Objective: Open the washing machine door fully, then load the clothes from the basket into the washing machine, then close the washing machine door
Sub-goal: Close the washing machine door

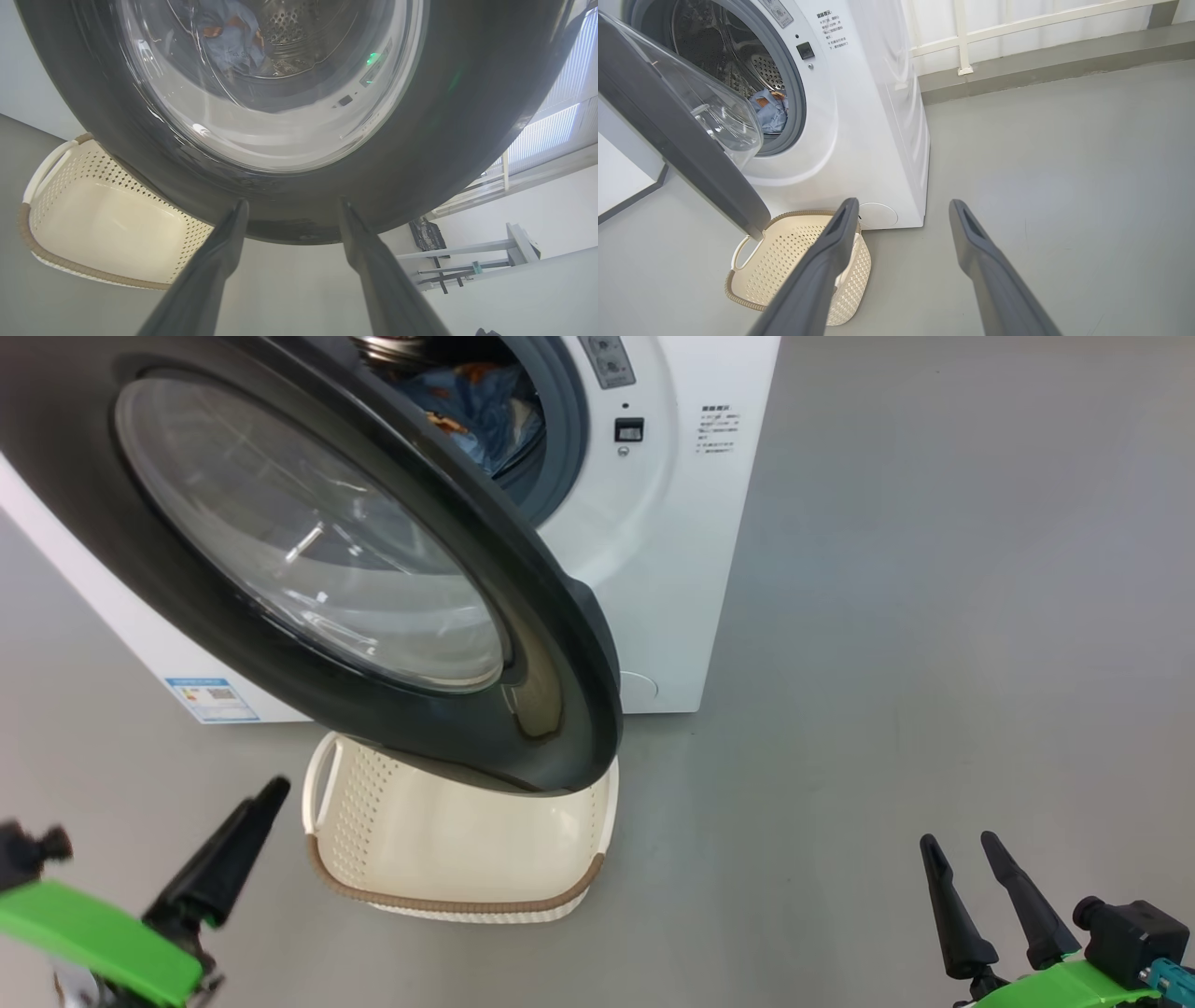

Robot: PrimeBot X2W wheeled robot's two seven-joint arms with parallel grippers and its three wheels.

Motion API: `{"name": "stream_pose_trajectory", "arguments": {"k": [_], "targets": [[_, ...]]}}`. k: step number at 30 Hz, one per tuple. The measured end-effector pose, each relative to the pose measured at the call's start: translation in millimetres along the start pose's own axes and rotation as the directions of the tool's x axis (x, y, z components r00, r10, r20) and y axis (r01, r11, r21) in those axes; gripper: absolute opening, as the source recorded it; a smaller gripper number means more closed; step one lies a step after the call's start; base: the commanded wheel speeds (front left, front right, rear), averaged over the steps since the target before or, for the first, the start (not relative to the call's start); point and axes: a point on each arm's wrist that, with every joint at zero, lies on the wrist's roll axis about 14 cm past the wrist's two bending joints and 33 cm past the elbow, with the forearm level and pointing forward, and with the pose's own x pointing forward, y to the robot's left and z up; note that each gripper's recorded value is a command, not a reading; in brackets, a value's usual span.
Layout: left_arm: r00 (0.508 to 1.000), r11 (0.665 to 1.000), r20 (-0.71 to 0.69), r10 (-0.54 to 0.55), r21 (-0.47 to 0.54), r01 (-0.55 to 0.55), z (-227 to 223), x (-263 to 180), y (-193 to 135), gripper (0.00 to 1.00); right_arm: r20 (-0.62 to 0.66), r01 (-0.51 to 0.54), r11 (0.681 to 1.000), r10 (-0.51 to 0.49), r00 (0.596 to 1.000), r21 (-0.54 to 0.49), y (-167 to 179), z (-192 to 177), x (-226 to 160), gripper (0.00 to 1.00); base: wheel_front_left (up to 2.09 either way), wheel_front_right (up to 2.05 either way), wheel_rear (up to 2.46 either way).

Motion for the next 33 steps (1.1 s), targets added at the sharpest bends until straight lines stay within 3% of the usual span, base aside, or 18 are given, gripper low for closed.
{"name": "stream_pose_trajectory", "arguments": {"k": [14, 22, 27, 33], "targets": [[0.986, 0.97, 0.09, 0.138, 0.188, -0.153, -37, -14, 55, 1.0, 0.02, 0.066, 0.998, -0.066, 0.998, 0.002, -19, 6, -12, 1.0, 0.0, 0.0, 0.0], [0.97, 0.897, 0.203, 0.135, 0.392, -0.206, -19, -5, 59, 1.0, 0.033, 0.087, 0.996, -0.087, 0.996, 0.006, -24, 10, -16, 1.0, 0.0, 0.0, 0.0], [0.961, 0.83, 0.255, 0.112, 0.508, -0.231, -8, -3, 53, 1.0, 0.041, 0.095, 0.995, -0.095, 0.995, 0.006, -27, 13, -18, 1.0, 0.0, 0.0, 0.0], [0.957, 0.774, 0.265, 0.118, 0.58, -0.256, -16, -6, 52, 1.0, 0.043, 0.1, 0.995, -0.1, 0.994, 0.007, -28, 13, -19, 1.0, 0.0, 0.0, 0.0]]}}
